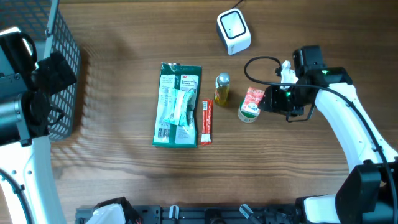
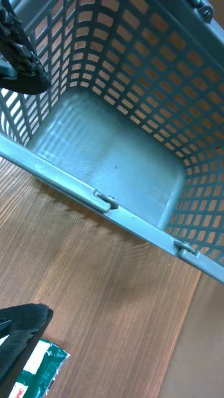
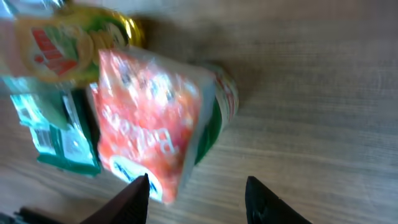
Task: Scan the item barcode
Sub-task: 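Reach the right gripper to the tissue pack and grasp it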
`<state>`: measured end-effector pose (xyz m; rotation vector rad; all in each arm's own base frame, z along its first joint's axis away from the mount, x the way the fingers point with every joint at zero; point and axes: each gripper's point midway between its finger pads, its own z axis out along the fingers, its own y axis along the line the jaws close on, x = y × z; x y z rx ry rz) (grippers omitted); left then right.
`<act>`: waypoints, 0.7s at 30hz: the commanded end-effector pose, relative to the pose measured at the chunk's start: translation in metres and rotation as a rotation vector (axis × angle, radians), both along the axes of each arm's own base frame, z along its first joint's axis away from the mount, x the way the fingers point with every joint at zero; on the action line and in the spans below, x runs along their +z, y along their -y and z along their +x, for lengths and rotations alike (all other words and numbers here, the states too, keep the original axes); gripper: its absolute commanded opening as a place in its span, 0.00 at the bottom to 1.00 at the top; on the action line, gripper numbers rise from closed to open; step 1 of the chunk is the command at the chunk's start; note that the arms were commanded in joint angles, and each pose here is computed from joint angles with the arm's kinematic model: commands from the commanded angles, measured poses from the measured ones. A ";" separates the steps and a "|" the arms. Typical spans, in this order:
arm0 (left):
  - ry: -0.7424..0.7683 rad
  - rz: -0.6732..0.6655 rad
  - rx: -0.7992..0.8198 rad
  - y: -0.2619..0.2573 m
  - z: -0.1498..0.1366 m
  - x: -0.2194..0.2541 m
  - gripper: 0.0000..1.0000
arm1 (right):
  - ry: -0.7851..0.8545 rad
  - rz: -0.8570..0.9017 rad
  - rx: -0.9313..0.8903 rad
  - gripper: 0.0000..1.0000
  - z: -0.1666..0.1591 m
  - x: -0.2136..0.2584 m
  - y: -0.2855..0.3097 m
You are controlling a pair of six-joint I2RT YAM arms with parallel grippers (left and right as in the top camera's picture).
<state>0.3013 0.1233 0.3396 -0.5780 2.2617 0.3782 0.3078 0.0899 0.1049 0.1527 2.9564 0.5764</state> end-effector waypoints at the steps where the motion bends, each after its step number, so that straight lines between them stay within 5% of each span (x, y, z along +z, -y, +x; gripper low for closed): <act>1: -0.002 0.007 -0.005 -0.001 0.001 0.001 1.00 | 0.018 0.022 -0.042 0.50 0.010 0.002 -0.002; 15: -0.002 0.007 -0.005 -0.001 0.001 0.001 1.00 | 0.002 0.038 -0.093 0.40 0.007 -0.019 -0.015; 21: -0.002 0.007 -0.005 -0.001 0.001 0.001 1.00 | 0.000 0.041 -0.105 0.16 0.007 -0.019 -0.015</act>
